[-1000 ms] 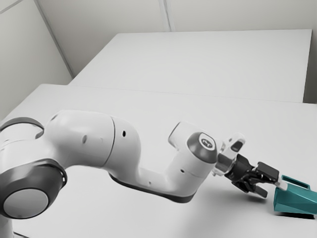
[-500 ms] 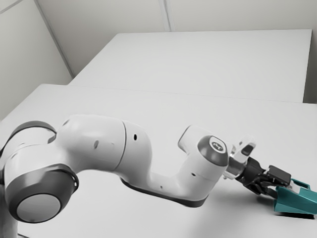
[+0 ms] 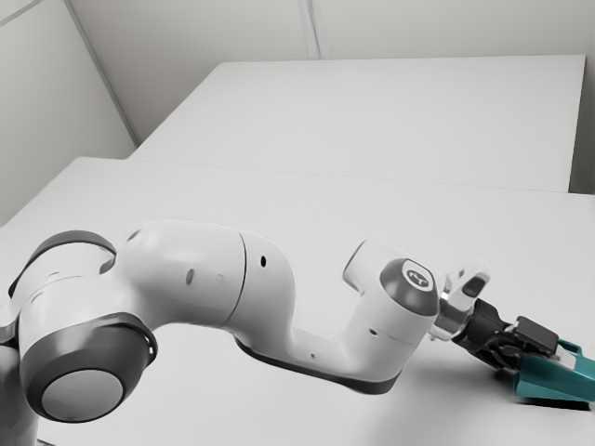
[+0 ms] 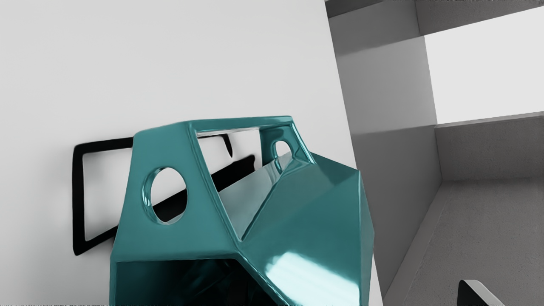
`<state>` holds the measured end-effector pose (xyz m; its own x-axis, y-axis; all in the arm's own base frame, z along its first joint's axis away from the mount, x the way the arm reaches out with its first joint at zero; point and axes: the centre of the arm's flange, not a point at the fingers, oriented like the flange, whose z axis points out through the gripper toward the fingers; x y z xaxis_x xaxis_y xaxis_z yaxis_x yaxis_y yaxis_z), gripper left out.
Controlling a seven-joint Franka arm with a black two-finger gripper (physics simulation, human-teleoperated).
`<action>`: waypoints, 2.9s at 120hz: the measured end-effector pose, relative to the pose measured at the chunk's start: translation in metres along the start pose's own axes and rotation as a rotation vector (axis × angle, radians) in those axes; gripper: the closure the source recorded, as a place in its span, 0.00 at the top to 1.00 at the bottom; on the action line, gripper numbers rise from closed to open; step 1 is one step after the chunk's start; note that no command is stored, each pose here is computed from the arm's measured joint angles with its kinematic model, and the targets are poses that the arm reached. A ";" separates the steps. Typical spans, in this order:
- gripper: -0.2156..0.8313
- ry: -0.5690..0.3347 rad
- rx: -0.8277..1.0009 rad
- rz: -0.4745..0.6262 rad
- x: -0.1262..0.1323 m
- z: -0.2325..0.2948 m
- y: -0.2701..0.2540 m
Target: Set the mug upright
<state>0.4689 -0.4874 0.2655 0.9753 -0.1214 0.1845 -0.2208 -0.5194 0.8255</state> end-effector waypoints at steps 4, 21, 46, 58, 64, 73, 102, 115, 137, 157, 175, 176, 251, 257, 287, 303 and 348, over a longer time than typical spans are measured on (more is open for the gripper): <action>0.68 0.002 -0.005 -0.007 -0.001 0.000 -0.001; 0.57 0.005 -0.026 -0.027 -0.004 0.001 -0.004; 0.40 -0.001 -0.051 -0.038 -0.009 0.003 -0.006; 0.34 -0.006 -0.062 -0.033 -0.009 0.003 -0.005; 0.30 -0.008 -0.066 -0.030 -0.009 0.004 -0.005; 0.26 -0.012 -0.073 -0.027 -0.010 0.004 -0.004; 0.11 -0.013 -0.104 -0.019 -0.010 0.005 0.001; 0.08 -0.010 -0.116 -0.007 -0.009 0.003 0.007; 0.06 0.016 -0.141 0.034 0.001 -0.016 0.030; 0.05 0.083 -0.150 0.078 0.016 -0.073 0.055; 0.05 0.163 -0.056 0.170 0.032 -0.158 0.060; 0.04 0.165 -0.045 0.178 0.033 -0.162 0.060; 0.04 -0.277 0.927 0.474 0.064 -0.387 -0.016; 0.04 -0.327 0.954 0.450 0.060 -0.381 -0.022; 0.04 -0.458 1.016 0.350 0.045 -0.353 -0.046; 0.04 -0.477 1.057 0.319 0.044 -0.354 -0.057; 0.04 -0.442 1.099 0.152 0.045 -0.400 -0.129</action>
<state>0.5427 -0.0873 0.3811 0.9002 -0.4134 -0.1366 -0.4298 -0.8940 -0.1268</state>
